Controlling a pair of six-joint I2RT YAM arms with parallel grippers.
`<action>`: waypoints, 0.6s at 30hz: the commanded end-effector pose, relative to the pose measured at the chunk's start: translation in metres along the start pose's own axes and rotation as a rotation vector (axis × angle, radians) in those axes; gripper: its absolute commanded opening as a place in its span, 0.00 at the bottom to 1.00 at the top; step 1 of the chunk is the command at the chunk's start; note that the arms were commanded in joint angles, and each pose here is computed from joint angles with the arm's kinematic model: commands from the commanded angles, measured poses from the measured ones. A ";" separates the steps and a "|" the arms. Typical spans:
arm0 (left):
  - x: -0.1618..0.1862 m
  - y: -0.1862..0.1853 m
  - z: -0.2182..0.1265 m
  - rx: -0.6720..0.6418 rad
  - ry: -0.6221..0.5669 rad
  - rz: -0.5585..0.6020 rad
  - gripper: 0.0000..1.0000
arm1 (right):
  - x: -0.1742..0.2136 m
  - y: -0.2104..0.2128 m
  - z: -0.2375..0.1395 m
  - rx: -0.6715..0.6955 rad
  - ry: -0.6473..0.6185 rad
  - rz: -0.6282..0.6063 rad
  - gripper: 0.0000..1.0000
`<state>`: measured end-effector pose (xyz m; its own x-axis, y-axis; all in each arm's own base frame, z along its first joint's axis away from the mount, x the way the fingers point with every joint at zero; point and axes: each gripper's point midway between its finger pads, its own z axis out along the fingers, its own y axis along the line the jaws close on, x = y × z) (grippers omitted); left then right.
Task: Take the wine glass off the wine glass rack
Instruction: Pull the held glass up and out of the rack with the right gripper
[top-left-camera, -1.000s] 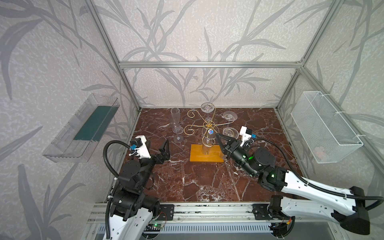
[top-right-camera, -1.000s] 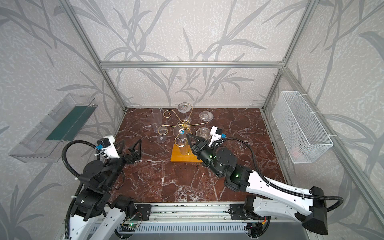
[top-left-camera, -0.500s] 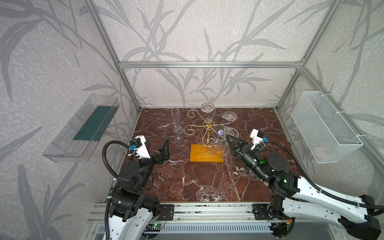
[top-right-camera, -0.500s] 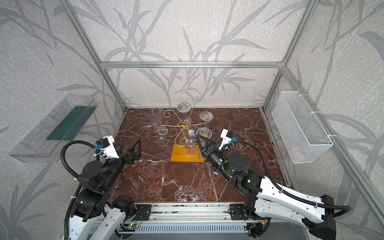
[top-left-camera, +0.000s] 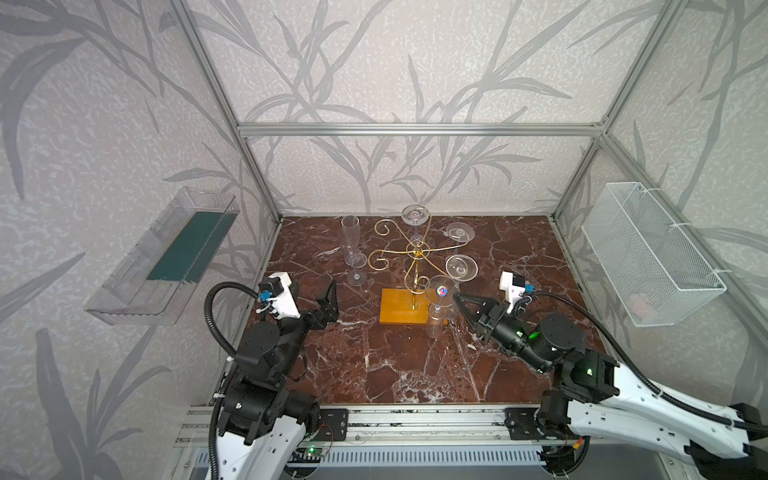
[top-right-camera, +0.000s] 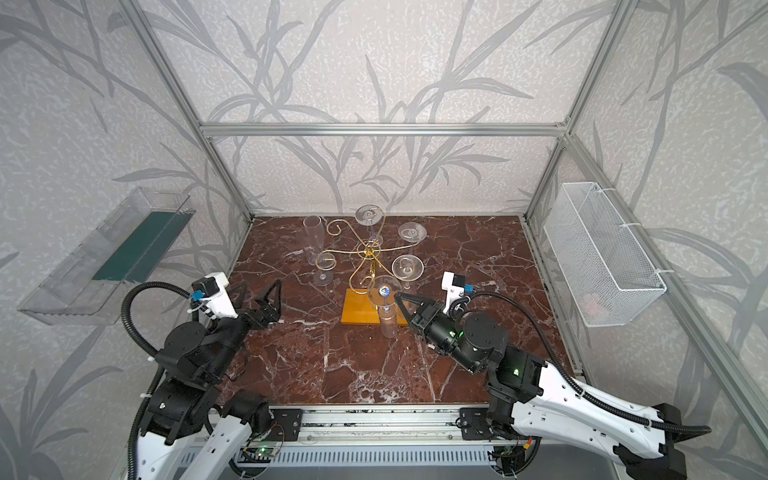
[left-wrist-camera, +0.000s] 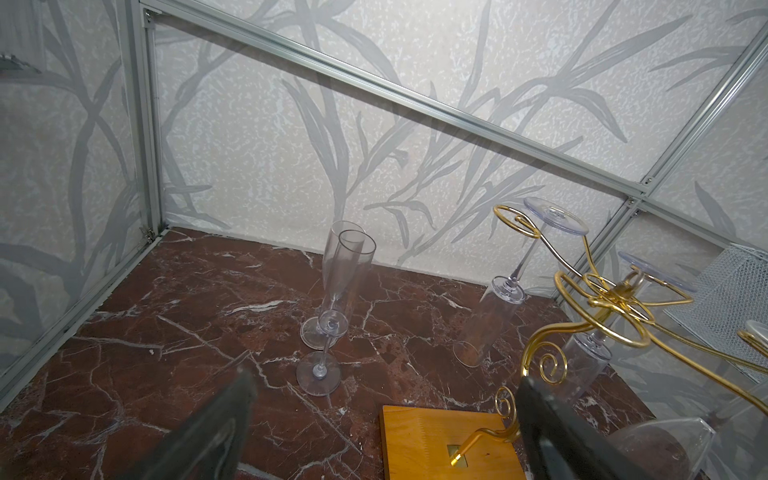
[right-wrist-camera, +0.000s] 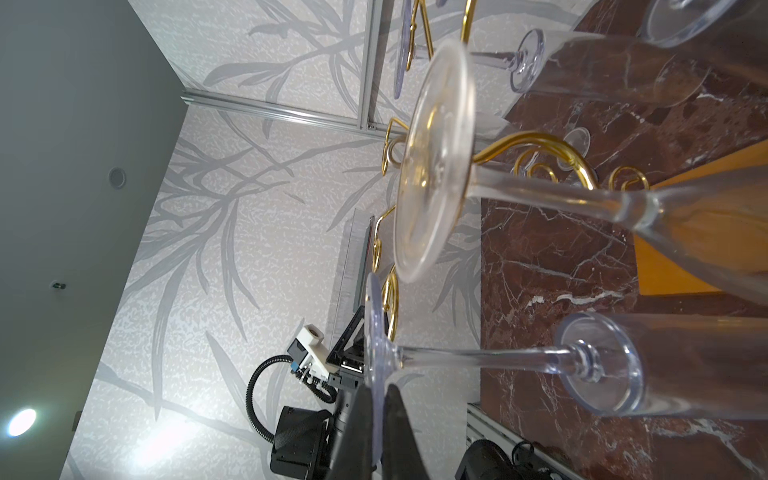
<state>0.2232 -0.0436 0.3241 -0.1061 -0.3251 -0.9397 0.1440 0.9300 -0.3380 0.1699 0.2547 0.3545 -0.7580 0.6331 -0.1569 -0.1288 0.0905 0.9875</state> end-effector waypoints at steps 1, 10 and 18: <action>-0.010 -0.001 -0.006 -0.004 -0.025 -0.003 0.99 | 0.017 0.016 -0.005 -0.027 0.109 -0.048 0.00; -0.009 0.000 -0.008 -0.011 -0.018 -0.001 0.99 | 0.028 0.005 -0.015 0.085 0.200 -0.159 0.00; -0.008 0.003 -0.007 -0.025 -0.016 0.009 0.99 | 0.009 -0.019 -0.039 0.201 0.140 -0.254 0.00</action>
<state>0.2211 -0.0408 0.3204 -0.1142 -0.3211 -0.9401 0.1281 0.9337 -0.3345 0.1416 0.2455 0.3266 -0.8317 0.4526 -0.3217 -0.1710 0.3424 0.9239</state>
